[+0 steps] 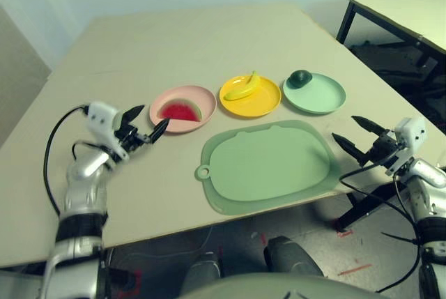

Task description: Place the fruits into color-matched plates.

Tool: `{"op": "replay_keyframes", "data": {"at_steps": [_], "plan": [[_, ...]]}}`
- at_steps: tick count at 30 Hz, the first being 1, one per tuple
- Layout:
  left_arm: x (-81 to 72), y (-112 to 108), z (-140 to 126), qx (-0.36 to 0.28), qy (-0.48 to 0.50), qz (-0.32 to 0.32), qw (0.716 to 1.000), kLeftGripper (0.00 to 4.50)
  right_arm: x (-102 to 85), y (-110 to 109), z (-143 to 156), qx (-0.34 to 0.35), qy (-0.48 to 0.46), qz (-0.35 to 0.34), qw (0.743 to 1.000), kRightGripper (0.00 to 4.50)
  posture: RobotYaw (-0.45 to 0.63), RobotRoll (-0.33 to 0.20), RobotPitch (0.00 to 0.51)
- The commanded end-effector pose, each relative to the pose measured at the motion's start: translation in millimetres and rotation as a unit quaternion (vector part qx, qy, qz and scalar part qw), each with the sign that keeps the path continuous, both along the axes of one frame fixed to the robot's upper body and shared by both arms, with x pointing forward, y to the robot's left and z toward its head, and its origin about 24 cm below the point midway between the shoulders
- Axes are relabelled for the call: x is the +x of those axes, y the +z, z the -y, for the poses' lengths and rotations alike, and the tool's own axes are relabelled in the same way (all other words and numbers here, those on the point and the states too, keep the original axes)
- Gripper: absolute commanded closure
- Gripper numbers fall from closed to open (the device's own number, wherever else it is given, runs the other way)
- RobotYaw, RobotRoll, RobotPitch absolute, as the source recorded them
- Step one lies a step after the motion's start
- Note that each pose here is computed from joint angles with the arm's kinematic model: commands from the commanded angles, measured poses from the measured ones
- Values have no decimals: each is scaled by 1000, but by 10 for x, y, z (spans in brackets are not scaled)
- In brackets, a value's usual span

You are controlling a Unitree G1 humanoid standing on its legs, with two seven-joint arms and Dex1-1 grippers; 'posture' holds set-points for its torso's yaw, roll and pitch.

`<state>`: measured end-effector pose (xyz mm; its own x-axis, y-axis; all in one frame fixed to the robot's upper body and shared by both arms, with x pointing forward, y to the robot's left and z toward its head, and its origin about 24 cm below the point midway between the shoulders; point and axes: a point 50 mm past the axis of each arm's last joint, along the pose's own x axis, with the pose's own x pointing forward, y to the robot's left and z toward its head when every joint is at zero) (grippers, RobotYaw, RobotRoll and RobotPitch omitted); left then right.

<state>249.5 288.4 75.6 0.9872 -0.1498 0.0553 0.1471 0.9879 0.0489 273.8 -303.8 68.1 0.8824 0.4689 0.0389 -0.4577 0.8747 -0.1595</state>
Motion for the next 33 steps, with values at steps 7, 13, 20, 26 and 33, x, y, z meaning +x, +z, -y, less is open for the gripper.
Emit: {"op": "replay_keyframes", "data": {"at_steps": [7,13,20,26,33], "plan": [[-356,-214,264,-75,83,-32,993,32,-28,-27,166,9,-28,-3,1000,0,-125,0,49],[-282,-229,259,-49,61,-35,996,32,-46,3,233,9,-34,-4,999,0,-125,0,62],[-174,-240,450,-21,9,-31,999,32,-108,13,317,10,-43,-8,999,0,-131,0,77],[-152,-257,699,-8,-27,-25,999,32,-124,100,481,4,-66,-6,998,0,-134,0,76],[-166,-265,807,-6,-40,-27,999,32,-126,148,583,-3,-80,-6,997,0,-150,0,76]]}}
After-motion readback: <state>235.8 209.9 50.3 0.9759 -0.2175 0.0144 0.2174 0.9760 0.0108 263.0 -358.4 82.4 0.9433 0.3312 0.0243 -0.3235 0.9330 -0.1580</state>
